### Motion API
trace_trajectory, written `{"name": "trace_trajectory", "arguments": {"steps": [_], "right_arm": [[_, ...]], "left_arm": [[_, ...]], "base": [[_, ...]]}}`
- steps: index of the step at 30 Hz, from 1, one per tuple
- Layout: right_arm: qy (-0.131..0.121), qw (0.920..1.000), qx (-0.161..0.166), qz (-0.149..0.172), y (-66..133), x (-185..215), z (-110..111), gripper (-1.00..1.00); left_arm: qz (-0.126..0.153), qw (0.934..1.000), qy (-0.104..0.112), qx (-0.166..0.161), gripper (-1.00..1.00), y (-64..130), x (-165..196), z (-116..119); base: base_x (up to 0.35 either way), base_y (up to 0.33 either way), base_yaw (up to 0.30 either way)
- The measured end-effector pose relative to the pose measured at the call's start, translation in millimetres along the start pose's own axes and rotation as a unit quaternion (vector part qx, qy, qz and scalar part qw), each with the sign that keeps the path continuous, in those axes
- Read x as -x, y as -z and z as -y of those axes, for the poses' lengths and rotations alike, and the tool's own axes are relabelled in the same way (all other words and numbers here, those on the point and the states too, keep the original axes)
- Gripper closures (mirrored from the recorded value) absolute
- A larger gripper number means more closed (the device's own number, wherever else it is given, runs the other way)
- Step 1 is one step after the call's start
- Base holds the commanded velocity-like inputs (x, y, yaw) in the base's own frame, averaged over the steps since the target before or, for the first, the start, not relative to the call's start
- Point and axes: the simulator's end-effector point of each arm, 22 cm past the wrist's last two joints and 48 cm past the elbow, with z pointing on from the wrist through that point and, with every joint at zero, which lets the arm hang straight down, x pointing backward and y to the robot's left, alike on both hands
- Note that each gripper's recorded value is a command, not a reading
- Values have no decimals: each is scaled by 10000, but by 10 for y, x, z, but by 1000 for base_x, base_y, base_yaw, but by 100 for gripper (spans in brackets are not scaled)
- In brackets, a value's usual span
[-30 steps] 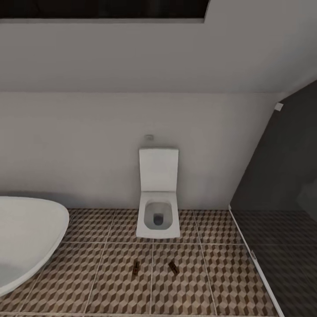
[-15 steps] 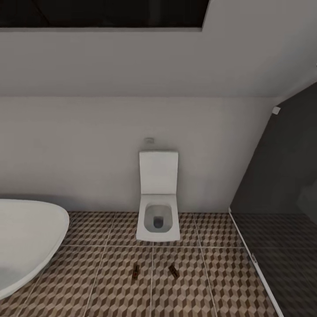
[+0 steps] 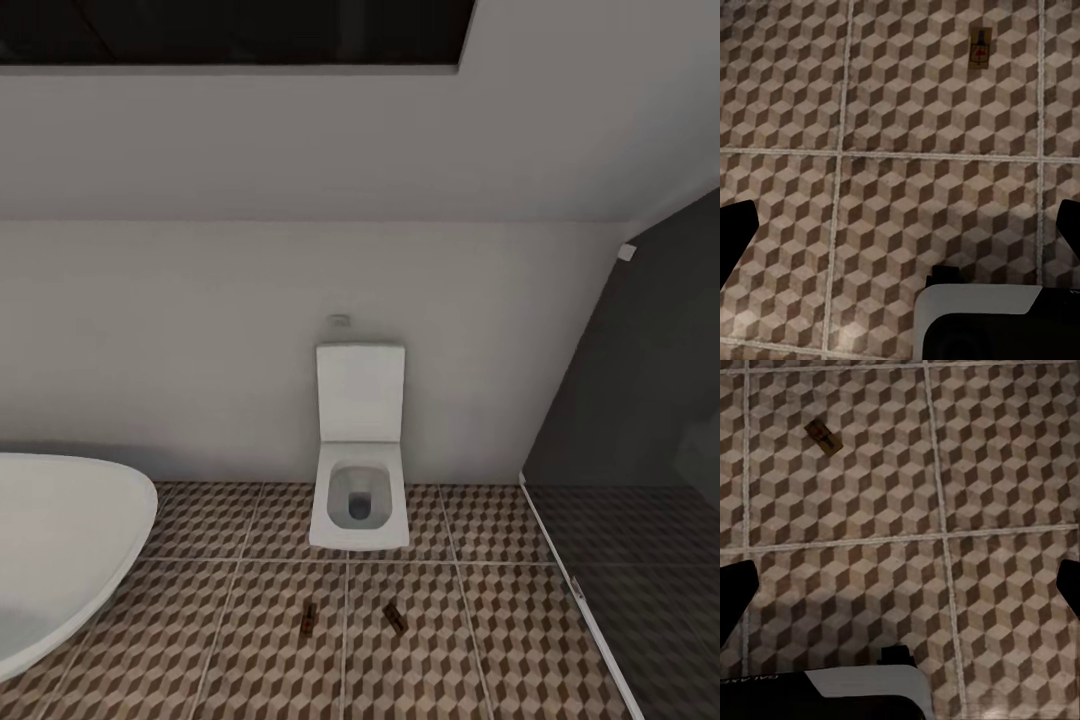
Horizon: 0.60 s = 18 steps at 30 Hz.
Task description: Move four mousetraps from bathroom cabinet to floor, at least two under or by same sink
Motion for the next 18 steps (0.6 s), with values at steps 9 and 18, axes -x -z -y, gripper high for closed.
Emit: {"name": "trace_trajectory", "arguments": {"steps": [9,18], "right_arm": [[84,9948,-13,-1014,113,-554,33,-100],[124,9899,-36,-1415,311,-955,88,-100]], "left_arm": [[-137,9999,-33,30,-100,50,-161,-58],[-667,9976,-133,110,-100,135,-530,-201]], "base": [[0,0,0],[0,0,0]]}}
